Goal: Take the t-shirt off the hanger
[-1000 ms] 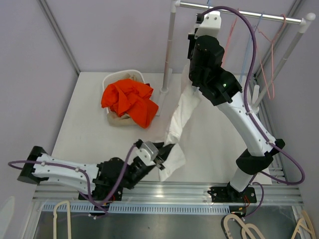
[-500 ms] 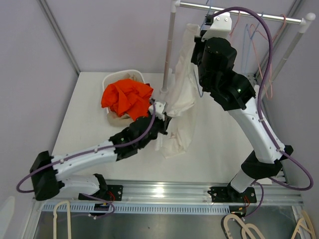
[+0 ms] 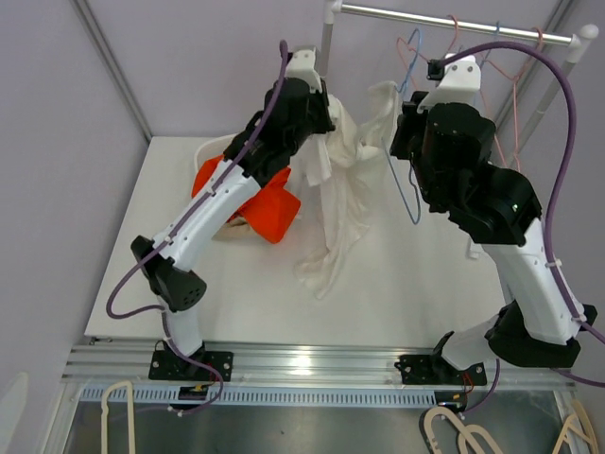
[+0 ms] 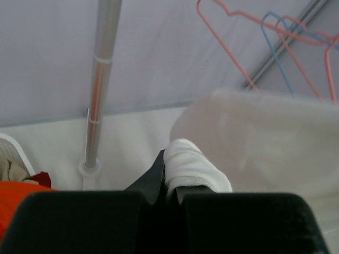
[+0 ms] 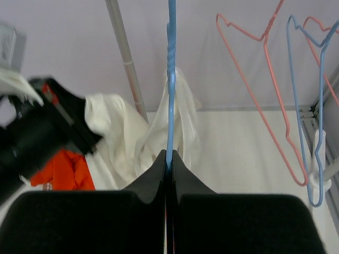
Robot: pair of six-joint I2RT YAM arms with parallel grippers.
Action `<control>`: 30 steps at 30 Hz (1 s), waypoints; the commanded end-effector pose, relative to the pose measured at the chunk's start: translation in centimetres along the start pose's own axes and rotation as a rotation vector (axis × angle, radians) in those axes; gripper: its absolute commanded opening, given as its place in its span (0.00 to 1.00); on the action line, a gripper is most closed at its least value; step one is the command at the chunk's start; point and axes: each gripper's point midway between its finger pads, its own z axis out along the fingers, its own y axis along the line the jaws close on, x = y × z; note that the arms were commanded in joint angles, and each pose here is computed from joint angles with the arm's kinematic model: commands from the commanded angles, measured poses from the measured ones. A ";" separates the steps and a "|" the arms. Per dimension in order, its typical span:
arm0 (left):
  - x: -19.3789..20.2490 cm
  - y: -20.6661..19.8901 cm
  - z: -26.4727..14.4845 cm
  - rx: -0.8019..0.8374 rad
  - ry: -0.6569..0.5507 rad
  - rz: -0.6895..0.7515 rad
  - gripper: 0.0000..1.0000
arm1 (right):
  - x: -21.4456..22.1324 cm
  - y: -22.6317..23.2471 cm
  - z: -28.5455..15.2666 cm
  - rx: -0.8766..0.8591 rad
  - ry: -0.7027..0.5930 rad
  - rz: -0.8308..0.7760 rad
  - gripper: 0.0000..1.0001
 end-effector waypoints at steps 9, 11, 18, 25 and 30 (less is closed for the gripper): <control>-0.4 5.6 1.7 -0.110 0.106 -0.058 0.01 | 4.5 -0.3 -8.8 -0.248 0.220 0.064 0.00; 0.9 6.7 2.0 -0.135 0.135 -0.052 0.01 | 4.1 -1.4 -10.1 -0.267 0.230 0.098 0.00; -6.3 3.8 -3.5 -0.042 -0.025 -0.016 0.01 | 3.5 -3.3 -7.6 -0.087 0.108 0.061 0.00; -18.7 2.2 -14.1 0.007 -0.349 0.033 0.01 | 0.4 0.1 -4.2 -0.057 -0.009 0.023 0.00; -25.1 5.1 -20.3 -0.061 -0.653 0.039 0.01 | -2.2 0.7 -1.8 -0.006 -0.103 0.001 0.00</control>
